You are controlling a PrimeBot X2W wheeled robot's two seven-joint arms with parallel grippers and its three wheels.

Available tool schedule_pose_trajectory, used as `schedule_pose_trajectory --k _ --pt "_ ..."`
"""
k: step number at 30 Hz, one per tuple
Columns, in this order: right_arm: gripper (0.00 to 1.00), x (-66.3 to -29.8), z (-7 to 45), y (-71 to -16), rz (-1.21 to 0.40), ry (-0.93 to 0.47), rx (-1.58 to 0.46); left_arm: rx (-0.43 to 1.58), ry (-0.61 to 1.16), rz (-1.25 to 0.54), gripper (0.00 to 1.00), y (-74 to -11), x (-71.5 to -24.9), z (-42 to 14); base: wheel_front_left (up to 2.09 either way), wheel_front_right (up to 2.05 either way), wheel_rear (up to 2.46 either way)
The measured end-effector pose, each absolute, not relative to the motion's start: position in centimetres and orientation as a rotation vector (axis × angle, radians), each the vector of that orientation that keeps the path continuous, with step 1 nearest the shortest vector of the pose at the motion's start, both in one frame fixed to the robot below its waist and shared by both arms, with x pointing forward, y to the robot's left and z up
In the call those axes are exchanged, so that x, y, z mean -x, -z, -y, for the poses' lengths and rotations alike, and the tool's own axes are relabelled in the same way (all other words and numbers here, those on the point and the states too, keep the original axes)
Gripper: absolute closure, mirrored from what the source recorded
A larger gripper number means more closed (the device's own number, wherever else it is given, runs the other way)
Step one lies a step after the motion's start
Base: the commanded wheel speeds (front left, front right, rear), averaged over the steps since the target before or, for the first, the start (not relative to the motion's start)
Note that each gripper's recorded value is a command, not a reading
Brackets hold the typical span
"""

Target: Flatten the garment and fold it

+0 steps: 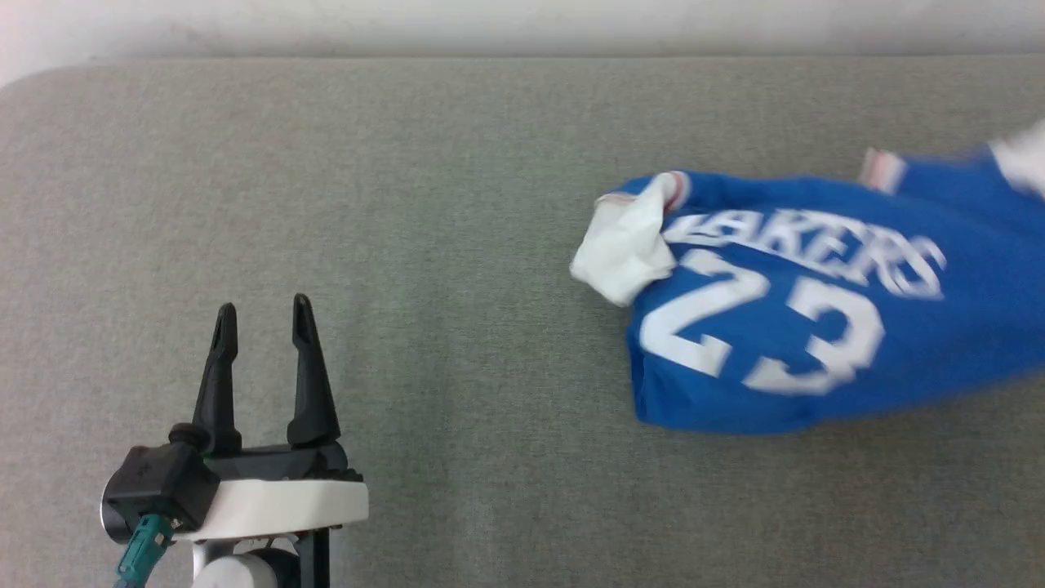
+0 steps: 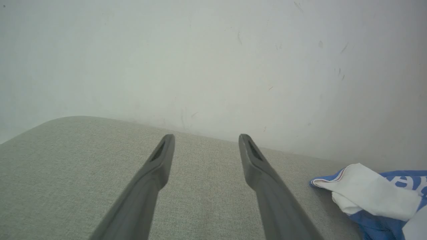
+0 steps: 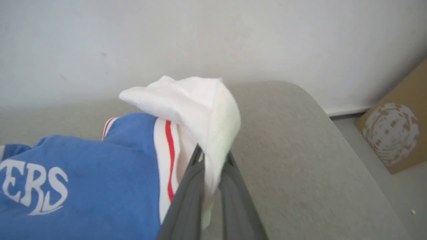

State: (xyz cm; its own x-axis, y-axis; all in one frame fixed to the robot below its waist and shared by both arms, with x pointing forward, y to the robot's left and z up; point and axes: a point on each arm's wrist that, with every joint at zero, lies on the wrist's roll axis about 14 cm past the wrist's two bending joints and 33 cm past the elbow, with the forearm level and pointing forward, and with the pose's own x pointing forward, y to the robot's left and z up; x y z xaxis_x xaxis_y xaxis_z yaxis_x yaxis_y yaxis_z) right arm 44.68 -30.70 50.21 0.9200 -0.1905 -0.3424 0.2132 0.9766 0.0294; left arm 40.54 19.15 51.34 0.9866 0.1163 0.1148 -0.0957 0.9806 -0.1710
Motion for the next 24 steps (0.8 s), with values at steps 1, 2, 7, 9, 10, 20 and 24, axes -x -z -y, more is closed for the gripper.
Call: schedule_pose_trajectory --k 1,2,7,9,10,20,24 --pt "1.0 -42.5 32.3 -49.0 -0.387 0.274 -0.085 0.168 -0.102 0.125 0.0 -51.4 -40.6 -19.0 0.0 0.0 0.0" --pt "1.0 -40.2 33.6 -47.4 -0.444 0.333 -0.092 0.171 -0.097 0.127 0.0 -51.4 -40.6 -18.8 0.0 0.0 0.0" --pt "1.0 -31.6 36.4 -41.3 -0.684 0.498 -0.066 0.175 -0.087 0.118 0.0 -51.1 -40.9 -18.4 0.0 0.0 0.0" --pt "0.13 -31.6 35.9 -40.8 -0.679 0.494 -0.082 0.176 -0.083 0.114 0.0 -50.9 -41.1 -18.3 0.0 0.0 0.0" --pt "0.0 -31.9 35.7 -40.9 -0.665 0.488 -0.074 0.175 -0.08 0.113 0.0 -50.8 -41.2 -18.2 0.0 0.0 0.0" --pt "0.0 -42.9 26.0 -51.1 -0.264 0.11 -0.015 0.173 -0.063 0.132 0.0 -51.5 -41.1 -17.7 0.0 0.0 0.0" --pt "0.0 -43.8 18.4 -49.9 -0.359 -0.131 -0.027 0.169 -0.08 0.132 0.0 -51.6 -40.8 -18.3 0.0 0.0 0.0"
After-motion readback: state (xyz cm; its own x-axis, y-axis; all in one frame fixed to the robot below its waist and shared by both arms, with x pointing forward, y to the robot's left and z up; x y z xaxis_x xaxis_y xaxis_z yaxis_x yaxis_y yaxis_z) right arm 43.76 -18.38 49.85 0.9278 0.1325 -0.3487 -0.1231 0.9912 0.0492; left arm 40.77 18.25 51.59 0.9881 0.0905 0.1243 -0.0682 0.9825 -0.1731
